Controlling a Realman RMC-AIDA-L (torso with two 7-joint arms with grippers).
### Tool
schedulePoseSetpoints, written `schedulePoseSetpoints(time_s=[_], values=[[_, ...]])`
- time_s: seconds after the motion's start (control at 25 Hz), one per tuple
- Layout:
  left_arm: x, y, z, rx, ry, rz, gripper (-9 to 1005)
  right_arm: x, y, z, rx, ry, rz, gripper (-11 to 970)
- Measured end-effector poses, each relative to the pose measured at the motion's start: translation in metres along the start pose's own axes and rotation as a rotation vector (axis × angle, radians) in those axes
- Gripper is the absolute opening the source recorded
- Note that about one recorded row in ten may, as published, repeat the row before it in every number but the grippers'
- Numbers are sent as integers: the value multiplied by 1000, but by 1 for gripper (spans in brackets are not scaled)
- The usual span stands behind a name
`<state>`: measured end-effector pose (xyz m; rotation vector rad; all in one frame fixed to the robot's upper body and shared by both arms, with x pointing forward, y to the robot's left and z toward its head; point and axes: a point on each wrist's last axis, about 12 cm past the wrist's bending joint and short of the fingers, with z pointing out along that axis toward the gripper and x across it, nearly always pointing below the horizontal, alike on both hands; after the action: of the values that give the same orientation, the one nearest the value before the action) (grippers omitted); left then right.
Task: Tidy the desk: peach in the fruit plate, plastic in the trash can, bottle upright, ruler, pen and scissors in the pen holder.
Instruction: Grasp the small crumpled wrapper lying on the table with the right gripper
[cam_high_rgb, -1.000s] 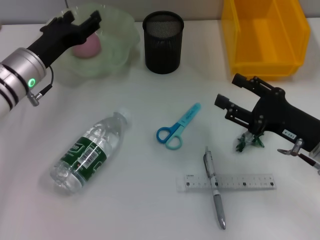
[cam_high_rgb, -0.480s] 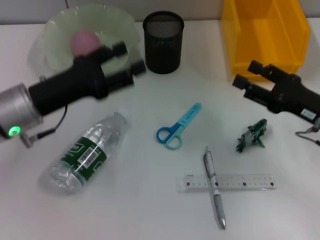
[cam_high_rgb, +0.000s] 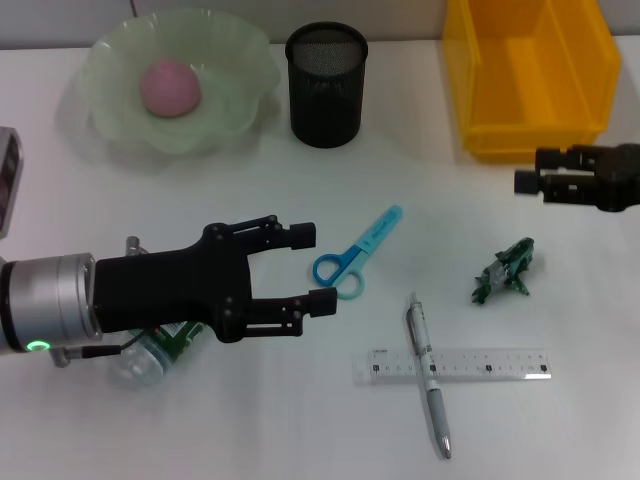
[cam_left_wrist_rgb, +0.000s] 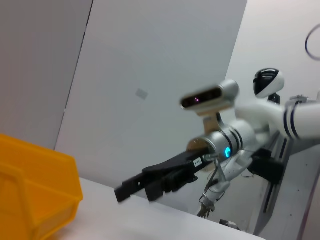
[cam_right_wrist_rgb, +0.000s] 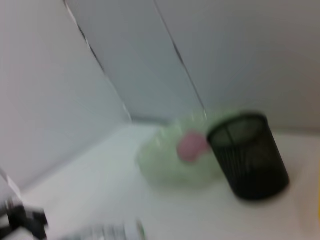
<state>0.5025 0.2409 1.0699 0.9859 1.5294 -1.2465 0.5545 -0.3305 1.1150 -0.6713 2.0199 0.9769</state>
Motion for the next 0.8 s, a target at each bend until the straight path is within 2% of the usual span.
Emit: schedulePoseSetpoints(time_s=[0.2,0.36,0.52,0.8], values=[[0,0,2,1,-3,15,822,-29,-1,9,27,307,-5,741],[0,0,2,-3,-2,18,822,-40,3,23,44,449,-63,742],[-1,2,0,-17,-10,19,822,-44,10,41,62,525,-131,742],[-1,2,0,-20,-12,20,821,-34,12,70,162,630,-244,742]])
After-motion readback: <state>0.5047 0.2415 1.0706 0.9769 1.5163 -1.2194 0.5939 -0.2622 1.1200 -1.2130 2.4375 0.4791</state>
